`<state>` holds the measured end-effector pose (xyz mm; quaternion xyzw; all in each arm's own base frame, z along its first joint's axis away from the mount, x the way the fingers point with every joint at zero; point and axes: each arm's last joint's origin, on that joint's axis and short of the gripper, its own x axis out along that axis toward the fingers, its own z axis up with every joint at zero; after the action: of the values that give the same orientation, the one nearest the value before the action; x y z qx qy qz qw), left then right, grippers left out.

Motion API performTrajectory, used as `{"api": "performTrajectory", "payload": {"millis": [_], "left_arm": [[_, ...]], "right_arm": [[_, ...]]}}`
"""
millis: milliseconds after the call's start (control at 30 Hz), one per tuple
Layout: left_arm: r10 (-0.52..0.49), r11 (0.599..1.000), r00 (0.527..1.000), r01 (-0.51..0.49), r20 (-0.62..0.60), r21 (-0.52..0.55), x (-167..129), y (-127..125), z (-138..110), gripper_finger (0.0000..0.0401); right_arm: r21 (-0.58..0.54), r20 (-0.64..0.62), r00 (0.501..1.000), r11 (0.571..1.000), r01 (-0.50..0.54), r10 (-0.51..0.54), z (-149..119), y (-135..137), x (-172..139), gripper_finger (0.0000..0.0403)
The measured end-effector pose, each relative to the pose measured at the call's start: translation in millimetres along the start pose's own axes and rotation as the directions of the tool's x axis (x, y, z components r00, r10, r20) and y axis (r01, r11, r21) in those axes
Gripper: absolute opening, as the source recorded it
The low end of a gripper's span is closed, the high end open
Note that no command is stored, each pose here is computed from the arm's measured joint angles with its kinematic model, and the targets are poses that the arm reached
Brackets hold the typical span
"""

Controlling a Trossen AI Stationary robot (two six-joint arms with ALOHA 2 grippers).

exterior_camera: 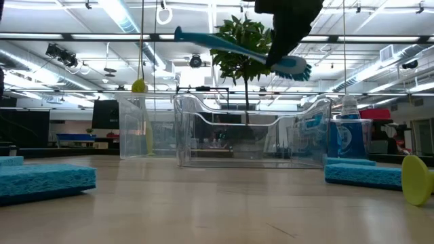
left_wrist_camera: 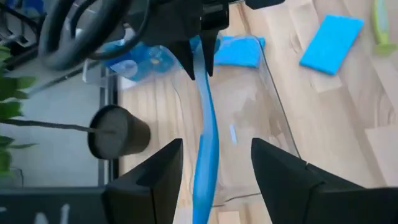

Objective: Pick & Place Kitchen Sink Supplies
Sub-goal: Put the blue dishwashing brush into the white bin

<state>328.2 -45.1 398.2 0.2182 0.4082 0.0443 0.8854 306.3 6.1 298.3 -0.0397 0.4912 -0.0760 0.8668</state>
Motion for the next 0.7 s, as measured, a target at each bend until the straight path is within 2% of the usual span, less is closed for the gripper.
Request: {"api": "performTrajectory", "payload": {"millis": [133, 333, 700], "left_arm": [[-0.027, 0.999, 0.996, 0.029, -0.08, 0.021, 16.6, -3.6, -3.5, 0.0197], [-0.041, 0.997, 0.985, 0.05, -0.169, 0.054, 30.1, -8.0, -8.6, 0.0197], [0.023, 0.998, 0.969, -0.009, -0.247, 0.061, 41.2, 1.1, -15.2, 0.0197]], "right_arm": [[-0.008, -0.026, 1.0, 1.0, 0.003, -0.003, 0.3, 1.6, 8.7, 0.0067], [-0.005, -0.007, 0.998, 0.998, 0.061, -0.061, 1.4, -0.3, 7.1, 0.0064], [-0.005, 0.066, 0.997, 1.0, 0.029, -0.029, 7.2, 0.1, 2.2, 0.0065]]}}
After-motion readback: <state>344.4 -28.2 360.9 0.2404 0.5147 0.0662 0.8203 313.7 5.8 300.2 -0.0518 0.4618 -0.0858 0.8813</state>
